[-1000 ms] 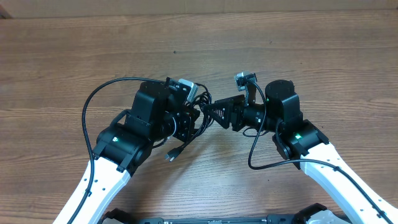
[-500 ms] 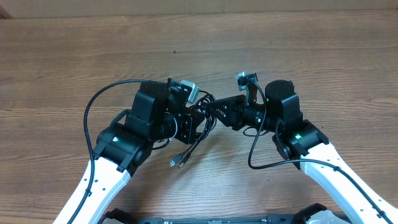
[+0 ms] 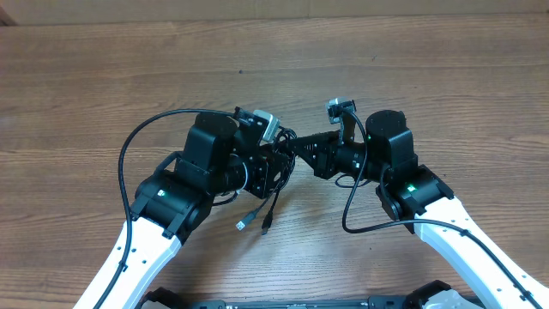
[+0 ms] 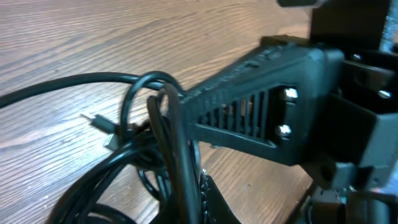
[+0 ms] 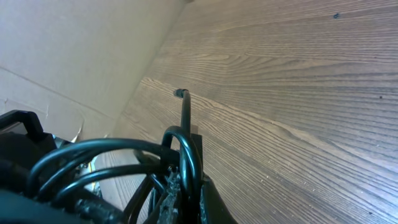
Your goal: Untangle cables
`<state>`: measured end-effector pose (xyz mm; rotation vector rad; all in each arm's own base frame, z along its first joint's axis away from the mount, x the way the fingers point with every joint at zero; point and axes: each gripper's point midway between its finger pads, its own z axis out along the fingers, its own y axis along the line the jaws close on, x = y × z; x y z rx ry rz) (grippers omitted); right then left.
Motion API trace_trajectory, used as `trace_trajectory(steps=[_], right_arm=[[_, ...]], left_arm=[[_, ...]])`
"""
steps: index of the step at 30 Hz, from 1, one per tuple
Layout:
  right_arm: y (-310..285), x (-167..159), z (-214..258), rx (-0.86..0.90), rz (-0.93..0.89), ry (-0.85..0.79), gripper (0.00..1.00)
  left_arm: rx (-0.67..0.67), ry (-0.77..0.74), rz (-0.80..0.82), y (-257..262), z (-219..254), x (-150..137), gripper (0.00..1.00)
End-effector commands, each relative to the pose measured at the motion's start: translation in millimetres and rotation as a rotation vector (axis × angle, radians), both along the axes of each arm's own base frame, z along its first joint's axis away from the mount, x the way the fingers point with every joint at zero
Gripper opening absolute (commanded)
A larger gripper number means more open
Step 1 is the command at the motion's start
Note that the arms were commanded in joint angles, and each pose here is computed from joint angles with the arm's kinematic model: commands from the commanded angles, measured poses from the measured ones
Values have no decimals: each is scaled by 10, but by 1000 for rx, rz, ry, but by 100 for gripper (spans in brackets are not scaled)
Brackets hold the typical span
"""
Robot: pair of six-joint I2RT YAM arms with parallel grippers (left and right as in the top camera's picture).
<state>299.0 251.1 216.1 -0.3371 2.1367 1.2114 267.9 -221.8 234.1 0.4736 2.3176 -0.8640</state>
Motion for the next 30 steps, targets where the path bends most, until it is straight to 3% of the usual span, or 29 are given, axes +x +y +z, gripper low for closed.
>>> trace_trajectory(steps=[1,6,12,30], right_arm=[[1,30,85,3,-2,-25,4],[24,-16,85,12,24,-14,4],[26,-20,88,12,28,-17,4],[105,-72,247,66,93,-67,4]], left_arm=[[-5,-13,132,106,107,157,4],[5,27,336,310,59,312,4],[-72,115,602,515,44,439,4],[-89,297,788,584,-300,473,4]])
